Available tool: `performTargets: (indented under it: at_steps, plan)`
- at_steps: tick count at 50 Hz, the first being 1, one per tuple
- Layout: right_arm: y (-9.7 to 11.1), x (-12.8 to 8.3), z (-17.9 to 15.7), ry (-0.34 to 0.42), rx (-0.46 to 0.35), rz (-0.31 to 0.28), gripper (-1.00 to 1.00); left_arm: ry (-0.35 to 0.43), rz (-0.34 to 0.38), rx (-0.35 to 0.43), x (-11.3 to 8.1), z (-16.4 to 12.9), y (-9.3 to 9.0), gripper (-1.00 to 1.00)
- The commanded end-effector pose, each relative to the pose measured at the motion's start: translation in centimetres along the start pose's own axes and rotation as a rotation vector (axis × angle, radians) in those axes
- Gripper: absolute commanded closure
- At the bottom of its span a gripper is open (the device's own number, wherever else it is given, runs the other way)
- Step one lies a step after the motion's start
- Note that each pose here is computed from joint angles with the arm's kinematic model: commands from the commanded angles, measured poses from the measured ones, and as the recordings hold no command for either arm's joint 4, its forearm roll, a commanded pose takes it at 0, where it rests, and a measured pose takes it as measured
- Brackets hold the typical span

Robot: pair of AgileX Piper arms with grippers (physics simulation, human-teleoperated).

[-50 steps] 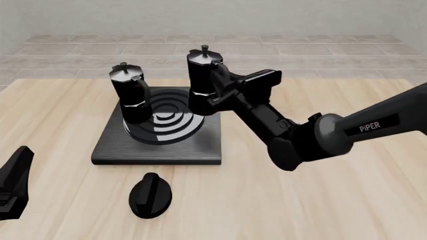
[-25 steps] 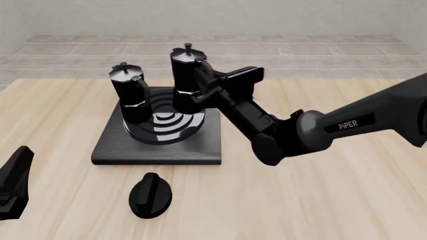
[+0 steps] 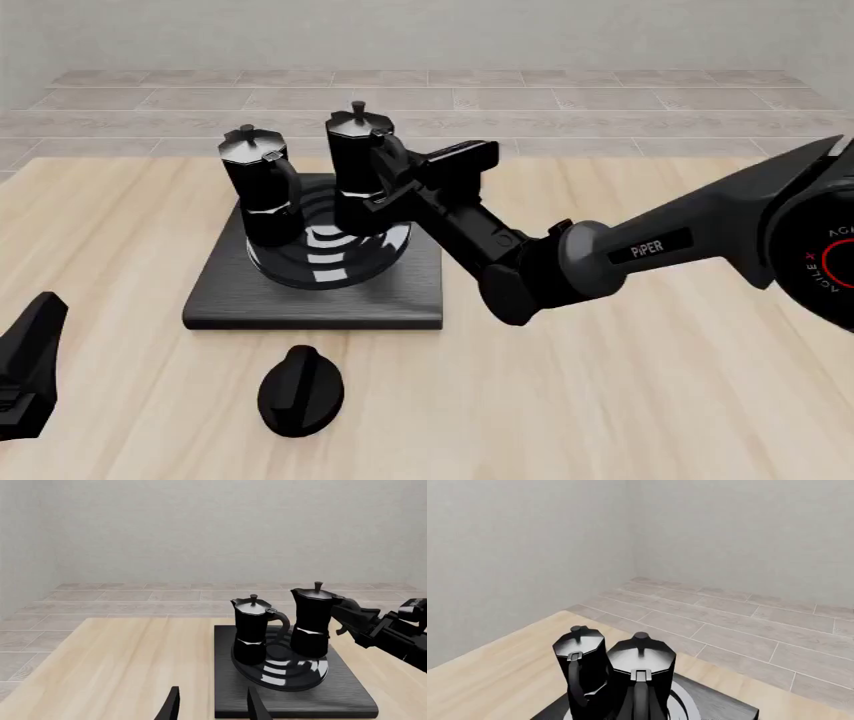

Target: Put both moka pots on the stove.

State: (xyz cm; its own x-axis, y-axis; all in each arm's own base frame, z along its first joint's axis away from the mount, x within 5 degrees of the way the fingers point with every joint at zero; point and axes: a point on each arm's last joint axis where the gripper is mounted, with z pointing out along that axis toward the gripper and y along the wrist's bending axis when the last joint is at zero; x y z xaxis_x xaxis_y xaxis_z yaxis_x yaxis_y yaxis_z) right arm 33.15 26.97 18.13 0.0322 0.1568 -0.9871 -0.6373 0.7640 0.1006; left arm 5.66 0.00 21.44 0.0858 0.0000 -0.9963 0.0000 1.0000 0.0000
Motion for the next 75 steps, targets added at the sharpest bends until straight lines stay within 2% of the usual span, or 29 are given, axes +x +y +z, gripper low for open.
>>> performTargets:
  at_steps: [1,30,54,63,64,75]
  plan:
    - [0.0,-0.5,1.3,-0.022,-0.002,0.005,1.00,0.000,0.000,0.000,0.0,0.0,0.0,-1.00]
    - [0.8,0.1,2.1,-0.006,-0.020,0.050,1.00,0.000,0.000,0.000,0.0,0.0,0.0,-1.00]
    - [-0.1,1.6,3.1,0.055,0.004,0.044,1.00,0.000,0.000,0.000,0.0,0.0,0.0,-1.00]
    - [0.2,1.5,2.8,0.071,-0.001,0.030,1.00,0.000,0.000,0.000,0.0,0.0,0.0,-1.00]
    - [0.5,1.7,2.7,0.077,-0.007,0.020,-1.00,0.000,0.000,0.000,0.0,0.0,0.0,-1.00]
    - [0.3,1.3,1.4,0.105,0.000,-0.013,-1.00,0.000,0.000,0.000,0.0,0.0,0.0,-1.00]
